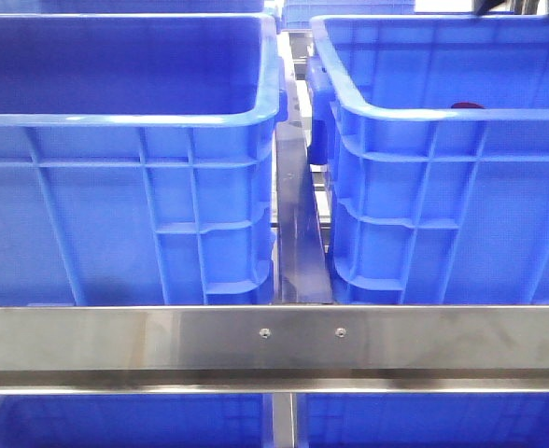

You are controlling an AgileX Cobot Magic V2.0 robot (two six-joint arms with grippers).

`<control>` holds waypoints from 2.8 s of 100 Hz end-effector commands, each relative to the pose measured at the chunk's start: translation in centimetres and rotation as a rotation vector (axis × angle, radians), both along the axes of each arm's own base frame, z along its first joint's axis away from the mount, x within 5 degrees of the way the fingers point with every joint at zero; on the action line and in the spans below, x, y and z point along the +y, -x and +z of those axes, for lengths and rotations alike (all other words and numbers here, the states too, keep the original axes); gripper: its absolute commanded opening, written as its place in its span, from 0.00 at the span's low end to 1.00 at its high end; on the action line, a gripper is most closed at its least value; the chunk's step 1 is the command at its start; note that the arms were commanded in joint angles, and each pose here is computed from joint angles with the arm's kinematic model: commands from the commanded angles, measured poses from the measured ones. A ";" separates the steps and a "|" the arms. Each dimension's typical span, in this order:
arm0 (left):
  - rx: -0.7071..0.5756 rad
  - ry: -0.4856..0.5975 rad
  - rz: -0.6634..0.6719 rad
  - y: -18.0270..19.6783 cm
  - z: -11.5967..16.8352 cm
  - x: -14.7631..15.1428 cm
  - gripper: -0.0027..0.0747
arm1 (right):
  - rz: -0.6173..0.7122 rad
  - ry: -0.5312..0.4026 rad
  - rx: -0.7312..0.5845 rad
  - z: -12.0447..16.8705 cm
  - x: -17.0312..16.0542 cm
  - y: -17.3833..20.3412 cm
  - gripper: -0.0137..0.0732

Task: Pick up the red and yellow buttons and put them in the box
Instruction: 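Lower the red button into the bin and open the right gripper, then move the left gripper back over the button bin toward a yellow button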

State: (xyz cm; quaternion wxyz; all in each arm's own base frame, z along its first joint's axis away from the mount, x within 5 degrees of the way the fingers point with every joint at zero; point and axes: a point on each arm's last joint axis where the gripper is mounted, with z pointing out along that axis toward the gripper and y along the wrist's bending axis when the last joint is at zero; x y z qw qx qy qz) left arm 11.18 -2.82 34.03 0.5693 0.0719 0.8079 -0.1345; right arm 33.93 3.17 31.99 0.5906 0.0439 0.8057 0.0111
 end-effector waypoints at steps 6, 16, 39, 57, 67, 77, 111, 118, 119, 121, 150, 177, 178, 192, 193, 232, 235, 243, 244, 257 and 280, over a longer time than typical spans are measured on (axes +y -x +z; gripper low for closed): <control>-0.080 0.042 0.036 -0.1 1.5 0.2 0.01 | -0.004 0.011 -0.134 4.0 -0.9 5.2 0.81; -0.080 0.042 0.036 -0.1 1.5 0.2 0.01 | 0.011 -0.001 -0.189 4.9 -1.2 9.0 0.81; -0.080 0.042 0.036 -0.1 1.5 0.2 0.01 | 0.090 -0.027 -0.279 4.7 -1.5 16.1 0.80; -0.080 0.042 0.036 -0.1 1.5 0.2 0.01 | 0.139 -0.038 -0.321 3.4 -1.5 19.7 0.71; -0.080 0.042 0.036 -0.1 1.5 0.2 0.01 | 0.139 -0.040 -0.350 3.0 -1.7 21.1 0.55; -0.080 0.042 0.036 -0.1 1.5 0.2 0.01 | 0.139 -0.042 -0.371 3.0 -1.8 21.8 0.36; -0.080 0.042 0.036 -0.1 1.5 0.2 0.02 | 0.155 -0.044 -0.374 3.1 -1.6 22.0 0.08; -0.080 0.042 0.036 -0.1 1.5 0.2 0.06 | 0.155 -0.044 -0.374 3.1 -1.6 22.0 0.08; -0.080 0.042 0.036 -0.1 1.5 0.2 0.07 | 0.155 -0.044 -0.374 3.1 -1.6 22.0 0.08; -0.080 0.042 0.036 -0.1 1.5 0.2 0.09 | 0.155 -0.044 -0.374 3.1 -1.6 22.0 0.08; -0.080 0.042 0.036 -0.1 1.5 0.2 0.63 | 0.195 -0.048 -0.368 3.0 -1.3 22.0 0.08; -0.101 0.042 0.053 -1.2 2.4 0.3 0.72 | 0.199 -0.049 -0.368 3.0 -1.2 22.0 0.08; -0.101 0.042 0.054 -1.3 2.5 0.3 0.72 | 0.199 -0.049 -0.368 3.0 -1.2 22.0 0.08; -0.070 0.017 0.058 -4.1 3.8 0.3 0.72 | 0.199 -0.049 -0.368 3.0 -1.2 22.0 0.08; -0.063 0.014 0.057 -4.5 3.9 0.3 0.72 | 0.199 -0.049 -0.368 3.0 -1.2 22.0 0.08; 0.148 -0.082 0.083 -15.9 2.5 0.5 0.72 | 0.199 -0.049 -0.368 3.0 -1.2 22.0 0.08; 0.165 -0.097 0.087 -16.8 2.2 0.6 0.72 | 0.199 -0.049 -0.368 3.0 -1.2 22.0 0.08; 0.204 -0.120 0.104 -18.6 1.3 0.8 0.72 | 0.199 -0.049 -0.368 3.0 -1.2 22.0 0.08; 0.209 -0.127 0.105 -18.9 1.1 0.8 0.72 | 0.199 -0.049 -0.368 3.0 -1.2 22.0 0.08; 0.264 -0.142 0.132 -21.0 -0.3 1.0 0.72 | 0.199 -0.049 -0.368 3.0 -1.2 22.0 0.08; 0.345 -0.159 0.132 -23.4 -3.3 1.1 0.72 | 0.199 -0.049 -0.368 3.0 -1.2 22.0 0.08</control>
